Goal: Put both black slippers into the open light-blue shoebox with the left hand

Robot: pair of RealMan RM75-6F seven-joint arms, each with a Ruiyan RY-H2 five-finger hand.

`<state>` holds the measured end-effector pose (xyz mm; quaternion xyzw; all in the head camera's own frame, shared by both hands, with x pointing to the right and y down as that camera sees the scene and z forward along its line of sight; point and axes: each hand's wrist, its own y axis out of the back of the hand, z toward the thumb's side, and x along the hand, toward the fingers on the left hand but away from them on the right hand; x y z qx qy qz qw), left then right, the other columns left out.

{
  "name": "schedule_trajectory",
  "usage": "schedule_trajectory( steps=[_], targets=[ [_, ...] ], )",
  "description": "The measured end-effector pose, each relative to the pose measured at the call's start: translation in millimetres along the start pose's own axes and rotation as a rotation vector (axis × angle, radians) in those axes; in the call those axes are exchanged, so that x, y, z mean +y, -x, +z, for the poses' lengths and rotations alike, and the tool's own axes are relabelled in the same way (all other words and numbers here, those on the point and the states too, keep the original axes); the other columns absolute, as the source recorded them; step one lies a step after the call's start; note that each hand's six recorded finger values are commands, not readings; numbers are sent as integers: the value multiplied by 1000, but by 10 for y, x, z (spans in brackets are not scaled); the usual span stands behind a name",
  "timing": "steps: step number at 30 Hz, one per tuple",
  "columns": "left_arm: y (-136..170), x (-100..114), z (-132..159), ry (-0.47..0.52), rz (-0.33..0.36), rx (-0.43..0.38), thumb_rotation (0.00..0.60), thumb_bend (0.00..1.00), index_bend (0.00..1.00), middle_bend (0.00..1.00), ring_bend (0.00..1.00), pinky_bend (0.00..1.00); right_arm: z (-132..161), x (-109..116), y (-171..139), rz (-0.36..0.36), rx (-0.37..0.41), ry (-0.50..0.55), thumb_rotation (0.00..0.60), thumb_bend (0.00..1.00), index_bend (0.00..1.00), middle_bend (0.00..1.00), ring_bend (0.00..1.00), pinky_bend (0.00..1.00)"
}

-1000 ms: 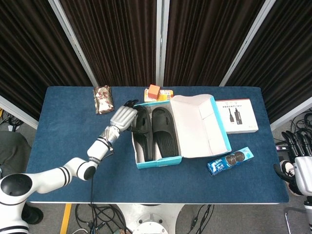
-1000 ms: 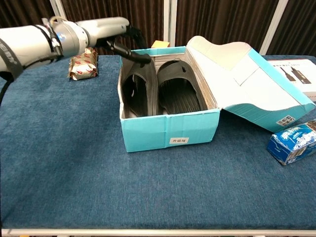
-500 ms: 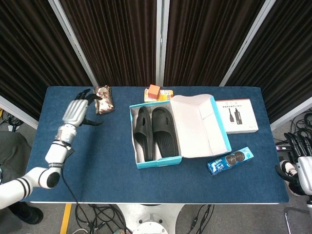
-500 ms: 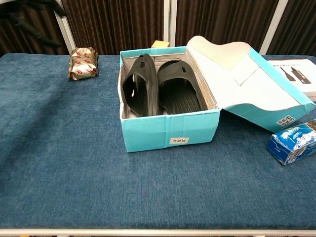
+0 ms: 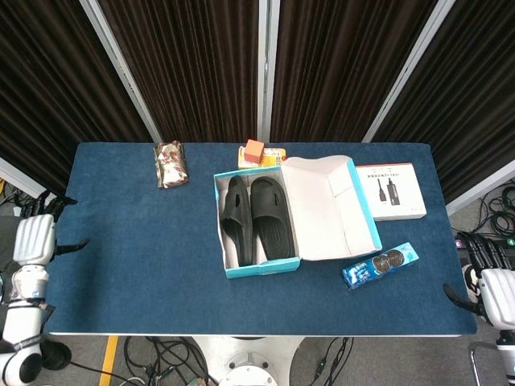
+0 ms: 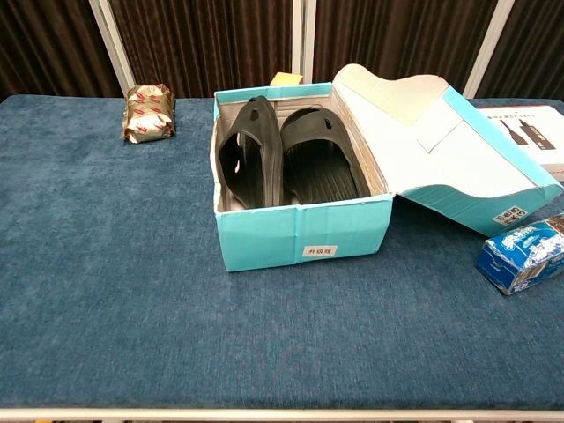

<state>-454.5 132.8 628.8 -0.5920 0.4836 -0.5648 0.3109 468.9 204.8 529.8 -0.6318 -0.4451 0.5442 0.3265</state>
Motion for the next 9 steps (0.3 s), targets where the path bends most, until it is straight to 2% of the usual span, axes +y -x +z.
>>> schedule_trajectory(
  steps=[9],
  targets=[
    [684,64,-22,-47,16,26,600,0,265,219,34,97,-40,-128,-185,6,-1,14,600,169,8,80,0,29]
  ],
)
